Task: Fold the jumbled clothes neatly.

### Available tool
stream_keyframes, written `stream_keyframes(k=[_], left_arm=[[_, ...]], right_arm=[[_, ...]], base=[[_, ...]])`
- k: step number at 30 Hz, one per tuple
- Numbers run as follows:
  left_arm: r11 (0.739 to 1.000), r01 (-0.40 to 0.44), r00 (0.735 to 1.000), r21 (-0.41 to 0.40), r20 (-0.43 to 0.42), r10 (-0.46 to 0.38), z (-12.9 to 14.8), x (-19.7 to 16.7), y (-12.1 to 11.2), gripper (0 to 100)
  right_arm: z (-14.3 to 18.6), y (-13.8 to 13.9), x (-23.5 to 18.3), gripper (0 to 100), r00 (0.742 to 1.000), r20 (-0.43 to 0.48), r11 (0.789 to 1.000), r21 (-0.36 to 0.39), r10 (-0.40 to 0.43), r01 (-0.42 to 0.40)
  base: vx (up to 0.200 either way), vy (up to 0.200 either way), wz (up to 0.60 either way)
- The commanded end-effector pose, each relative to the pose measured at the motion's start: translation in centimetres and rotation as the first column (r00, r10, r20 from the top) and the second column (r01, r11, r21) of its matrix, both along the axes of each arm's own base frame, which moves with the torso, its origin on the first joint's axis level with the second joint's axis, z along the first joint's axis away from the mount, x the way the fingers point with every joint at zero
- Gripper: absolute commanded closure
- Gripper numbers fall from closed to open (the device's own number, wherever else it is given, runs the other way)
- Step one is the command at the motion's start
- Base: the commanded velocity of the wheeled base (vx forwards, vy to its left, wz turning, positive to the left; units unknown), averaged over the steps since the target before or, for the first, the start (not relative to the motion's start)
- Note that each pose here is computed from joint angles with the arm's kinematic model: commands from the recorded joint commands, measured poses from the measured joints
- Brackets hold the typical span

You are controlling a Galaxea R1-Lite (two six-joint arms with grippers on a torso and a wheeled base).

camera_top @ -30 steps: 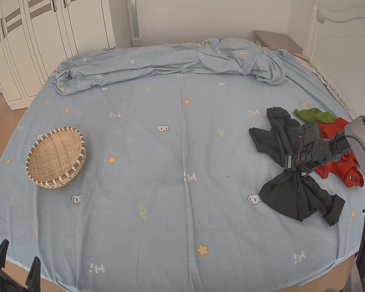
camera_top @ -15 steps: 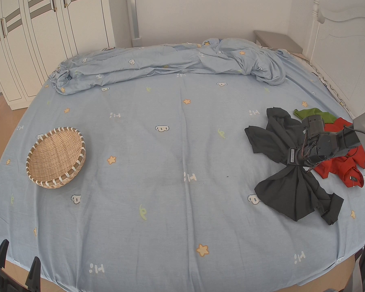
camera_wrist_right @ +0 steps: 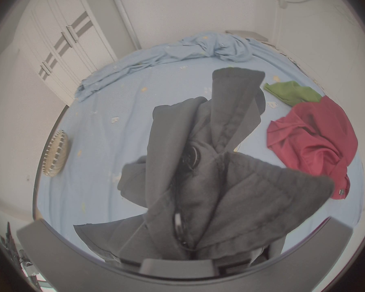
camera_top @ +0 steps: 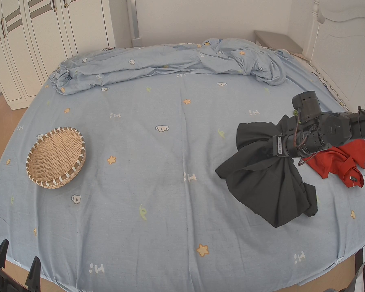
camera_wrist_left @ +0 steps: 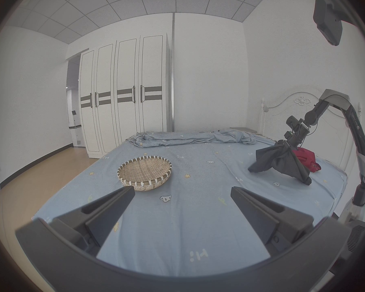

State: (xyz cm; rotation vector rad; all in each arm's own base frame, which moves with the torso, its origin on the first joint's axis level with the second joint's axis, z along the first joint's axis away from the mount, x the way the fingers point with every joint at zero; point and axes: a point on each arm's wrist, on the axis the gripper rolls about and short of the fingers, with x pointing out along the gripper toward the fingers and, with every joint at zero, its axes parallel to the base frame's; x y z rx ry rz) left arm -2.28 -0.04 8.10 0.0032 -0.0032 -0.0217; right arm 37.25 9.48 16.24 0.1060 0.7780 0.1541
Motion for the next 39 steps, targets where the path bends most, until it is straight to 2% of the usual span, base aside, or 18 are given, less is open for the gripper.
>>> stream_keyframes(k=[1,8,16,20,28,36,37,39], left_arm=[[1.000,0.001,1.000,0.000,0.000,-0.001,-0.5,0.0,0.0,0],[1.000,0.000,1.000,0.000,0.000,0.000,-0.5,0.0,0.0,0],[1.000,0.000,1.000,0.000,0.000,0.000,-0.5,0.0,0.0,0],[1.000,0.001,1.000,0.000,0.000,-0.001,-0.5,0.0,0.0,0],[1.000,0.000,1.000,0.000,0.000,0.000,-0.5,0.0,0.0,0],[1.000,0.000,1.000,0.000,0.000,0.000,-0.5,0.0,0.0,0],[1.000,0.000,1.000,0.000,0.000,0.000,-0.5,0.0,0.0,0],[1.000,0.000,1.000,0.000,0.000,0.000,-0.5,0.0,0.0,0]], right_arm=[[1.2,3.6,-0.6,100,0.996,0.039,0.996,0.030,0.078,-0.080],[0.1,9.3,0.8,100,0.988,0.041,0.985,0.086,0.146,-0.149],[-1.2,17.0,1.3,100,0.970,0.026,0.960,0.138,0.242,-0.243],[-1.9,19.4,1.2,100,0.966,0.031,0.953,0.159,0.257,-0.259],[-5.6,20.8,2.2,100,0.971,-0.019,0.962,0.145,0.238,-0.233],[-7.1,20.7,2.7,100,0.976,-0.042,0.970,0.129,0.215,-0.208],[-7.2,20.8,2.7,0,0.976,-0.041,0.970,0.128,0.216,-0.209],[-7.3,20.9,2.8,0,0.976,-0.039,0.970,0.126,0.214,-0.208]], base=[[0.000,0.000,0.00],[0.000,0.000,0.00],[0.000,0.000,0.00],[0.000,0.000,0.00],[0.000,0.000,0.00],[0.000,0.000,0.00],[0.000,0.000,0.00],[0.000,0.000,0.00]])
